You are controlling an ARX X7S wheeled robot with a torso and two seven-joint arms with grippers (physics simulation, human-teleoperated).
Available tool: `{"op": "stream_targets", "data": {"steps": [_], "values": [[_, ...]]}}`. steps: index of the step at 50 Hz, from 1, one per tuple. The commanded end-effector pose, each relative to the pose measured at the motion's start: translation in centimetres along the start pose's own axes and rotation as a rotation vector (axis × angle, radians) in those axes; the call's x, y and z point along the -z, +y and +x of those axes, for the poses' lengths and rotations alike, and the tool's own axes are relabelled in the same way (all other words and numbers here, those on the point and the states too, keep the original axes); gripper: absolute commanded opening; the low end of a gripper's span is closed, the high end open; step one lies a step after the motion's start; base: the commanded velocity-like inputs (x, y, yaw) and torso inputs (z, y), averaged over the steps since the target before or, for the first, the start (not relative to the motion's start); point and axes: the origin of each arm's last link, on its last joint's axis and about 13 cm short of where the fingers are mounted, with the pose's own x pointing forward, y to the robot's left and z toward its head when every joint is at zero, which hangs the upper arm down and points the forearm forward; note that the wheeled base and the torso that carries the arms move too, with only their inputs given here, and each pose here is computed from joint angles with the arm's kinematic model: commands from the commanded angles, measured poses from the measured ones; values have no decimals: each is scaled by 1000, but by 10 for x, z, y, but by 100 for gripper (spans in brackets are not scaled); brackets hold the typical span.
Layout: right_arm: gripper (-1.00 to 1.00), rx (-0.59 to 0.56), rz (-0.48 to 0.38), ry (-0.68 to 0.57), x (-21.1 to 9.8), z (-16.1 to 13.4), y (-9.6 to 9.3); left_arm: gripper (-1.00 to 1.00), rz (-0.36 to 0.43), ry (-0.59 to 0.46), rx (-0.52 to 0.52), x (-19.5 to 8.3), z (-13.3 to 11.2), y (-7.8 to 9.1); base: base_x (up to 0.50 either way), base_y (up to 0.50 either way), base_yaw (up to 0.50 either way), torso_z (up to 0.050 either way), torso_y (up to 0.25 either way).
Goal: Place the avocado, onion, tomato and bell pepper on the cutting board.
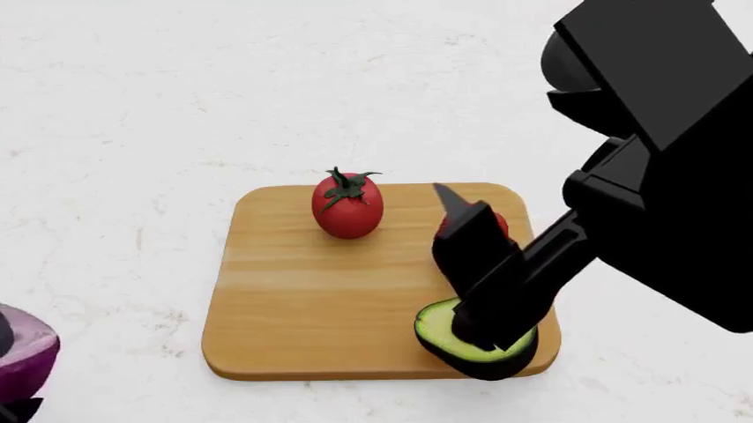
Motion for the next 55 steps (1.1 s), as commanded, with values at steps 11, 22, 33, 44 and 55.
{"op": "stream_targets", "data": {"steps": [11,22,33,44,55], "values": [[100,9,29,8,10,7,-4,-100,26,-76,62,-40,29,0,0,0,0,0,0],[100,11,32,13,10,8,-5,-100,45,-95,126,-59,43,-1,0,0,0,0,0],[100,30,43,22,12,10,-10,-100,89,-100,205,-78,59,-8,0,0,0,0,0],[100,37,50,21,13,9,-10,-100,103,-101,258,-84,76,-16,0,0,0,0,0],[100,39,51,28,15,10,-9,-100,117,-115,305,-101,91,-22,0,0,0,1,0]]}}
